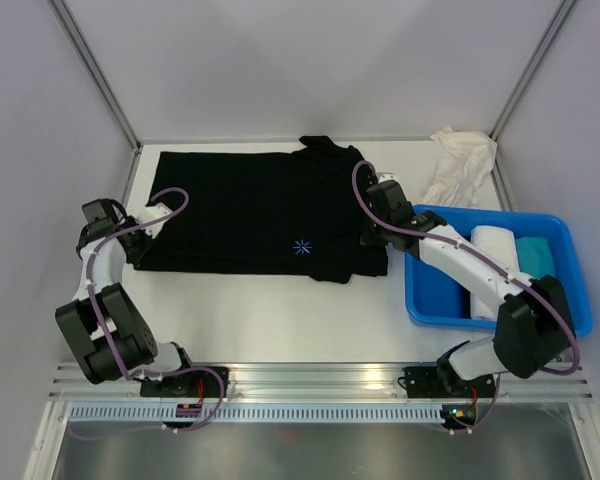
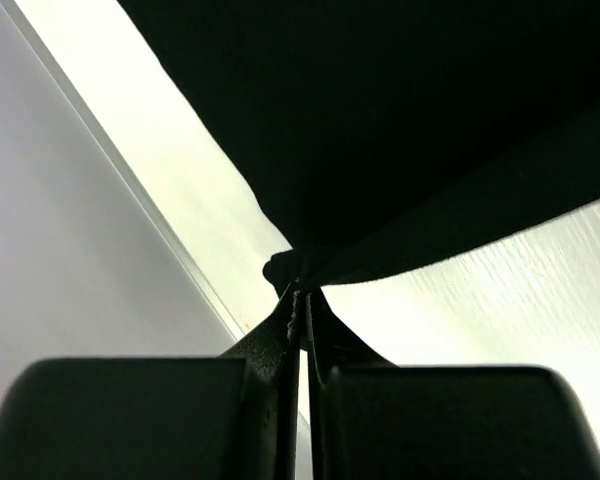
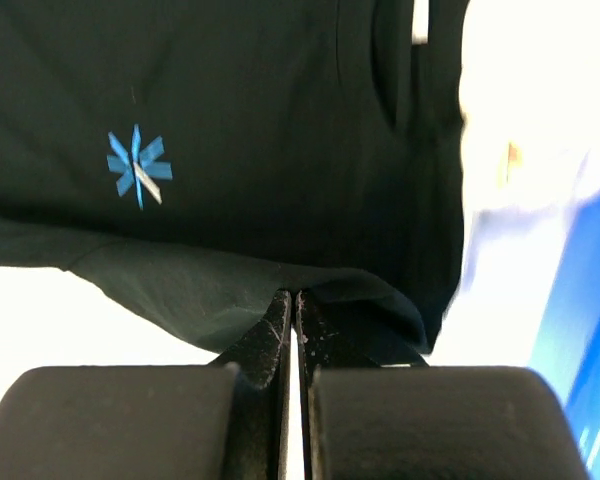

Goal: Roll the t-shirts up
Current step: Fold the tshirt

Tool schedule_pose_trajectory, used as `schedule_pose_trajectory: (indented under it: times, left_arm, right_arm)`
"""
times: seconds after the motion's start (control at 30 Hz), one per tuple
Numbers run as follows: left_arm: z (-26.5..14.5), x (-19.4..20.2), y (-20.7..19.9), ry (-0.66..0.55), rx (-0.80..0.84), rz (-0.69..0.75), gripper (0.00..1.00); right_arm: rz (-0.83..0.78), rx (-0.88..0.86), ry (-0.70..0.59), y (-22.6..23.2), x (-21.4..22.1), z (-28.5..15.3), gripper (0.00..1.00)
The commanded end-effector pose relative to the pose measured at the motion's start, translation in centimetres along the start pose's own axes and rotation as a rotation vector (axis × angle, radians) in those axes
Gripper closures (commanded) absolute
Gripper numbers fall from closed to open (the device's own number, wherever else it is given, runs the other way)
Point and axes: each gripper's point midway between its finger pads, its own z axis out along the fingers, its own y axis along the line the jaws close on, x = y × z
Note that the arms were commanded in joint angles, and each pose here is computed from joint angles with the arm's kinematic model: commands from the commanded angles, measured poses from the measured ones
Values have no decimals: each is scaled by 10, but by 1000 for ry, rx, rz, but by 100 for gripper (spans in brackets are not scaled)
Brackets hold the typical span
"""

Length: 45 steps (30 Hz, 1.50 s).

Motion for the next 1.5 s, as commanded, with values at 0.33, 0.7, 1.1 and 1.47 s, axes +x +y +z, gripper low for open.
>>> schedule_pose_trajectory:
  times: [0.33, 0.7, 1.1, 1.47]
  left_arm:
    - [44, -41, 51, -58, -49, -86, 98]
    - [72, -44, 69, -14, -55, -79, 98]
    - [95, -54, 71, 11, -47, -52, 98]
    - [109, -61, 78, 27, -63, -53, 98]
  right_arm:
    - [2, 7, -71, -1, -87, 69, 100]
    - [13, 30, -69, -8, -116, 96, 100]
    - [-2, 115, -42, -29, -119, 111, 100]
    - [-6, 158, -10, -43, -113, 132, 100]
